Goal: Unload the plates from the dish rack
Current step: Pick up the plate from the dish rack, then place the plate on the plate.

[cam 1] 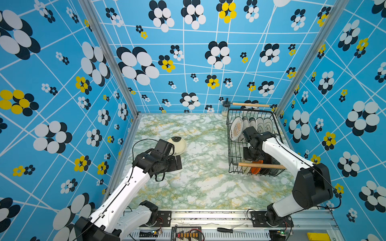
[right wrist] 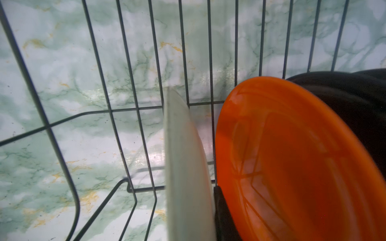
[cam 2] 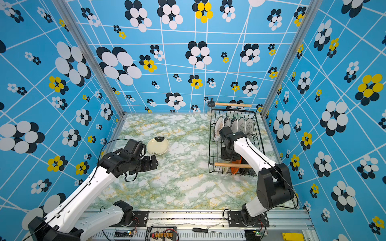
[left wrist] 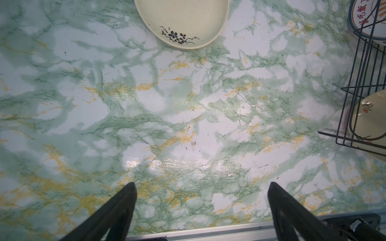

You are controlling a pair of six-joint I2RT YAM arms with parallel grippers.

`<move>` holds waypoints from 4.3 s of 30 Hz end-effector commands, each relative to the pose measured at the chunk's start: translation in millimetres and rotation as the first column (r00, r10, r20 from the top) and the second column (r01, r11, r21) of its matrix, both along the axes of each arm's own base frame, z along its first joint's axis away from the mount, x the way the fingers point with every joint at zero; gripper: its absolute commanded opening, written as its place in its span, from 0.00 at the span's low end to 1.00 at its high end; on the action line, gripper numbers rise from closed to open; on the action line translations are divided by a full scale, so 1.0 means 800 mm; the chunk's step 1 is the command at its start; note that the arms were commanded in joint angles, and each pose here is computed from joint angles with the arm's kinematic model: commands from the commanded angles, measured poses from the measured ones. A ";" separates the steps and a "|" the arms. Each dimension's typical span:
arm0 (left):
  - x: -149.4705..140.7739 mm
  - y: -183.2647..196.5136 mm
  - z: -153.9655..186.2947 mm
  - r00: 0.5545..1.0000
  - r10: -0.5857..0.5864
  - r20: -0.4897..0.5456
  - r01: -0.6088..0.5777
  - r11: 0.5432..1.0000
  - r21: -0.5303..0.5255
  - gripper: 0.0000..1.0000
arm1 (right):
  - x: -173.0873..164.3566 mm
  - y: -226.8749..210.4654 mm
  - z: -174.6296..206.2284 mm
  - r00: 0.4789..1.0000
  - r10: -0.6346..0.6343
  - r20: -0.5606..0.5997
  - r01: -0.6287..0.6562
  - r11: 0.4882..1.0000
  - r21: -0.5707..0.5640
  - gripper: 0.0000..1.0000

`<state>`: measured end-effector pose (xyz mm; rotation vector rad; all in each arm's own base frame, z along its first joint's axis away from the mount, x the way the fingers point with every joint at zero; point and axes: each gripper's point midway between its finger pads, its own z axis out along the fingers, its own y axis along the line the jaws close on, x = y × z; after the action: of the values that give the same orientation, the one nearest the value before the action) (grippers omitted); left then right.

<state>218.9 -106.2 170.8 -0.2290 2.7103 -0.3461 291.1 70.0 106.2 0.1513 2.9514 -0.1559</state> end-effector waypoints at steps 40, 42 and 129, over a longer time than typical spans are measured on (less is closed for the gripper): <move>0.077 -0.105 0.105 0.969 -0.089 0.230 0.159 0.939 -0.304 0.99 | 0.046 0.103 0.318 0.684 -0.163 0.711 -0.369 0.764 0.530 0.12; 0.086 -0.116 0.109 0.966 -0.093 0.242 0.173 0.927 -0.333 0.99 | 0.048 0.110 0.316 0.665 -0.183 0.724 -0.400 0.731 0.553 0.12; 0.165 -0.231 0.106 0.942 -0.187 0.280 0.317 0.773 -0.550 0.14 | 0.103 0.264 0.215 0.907 -0.065 0.416 -0.389 0.251 0.886 0.42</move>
<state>351.6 -295.6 268.0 0.0059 2.3166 -1.2617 374.3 268.5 256.1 0.0861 2.2050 1.5633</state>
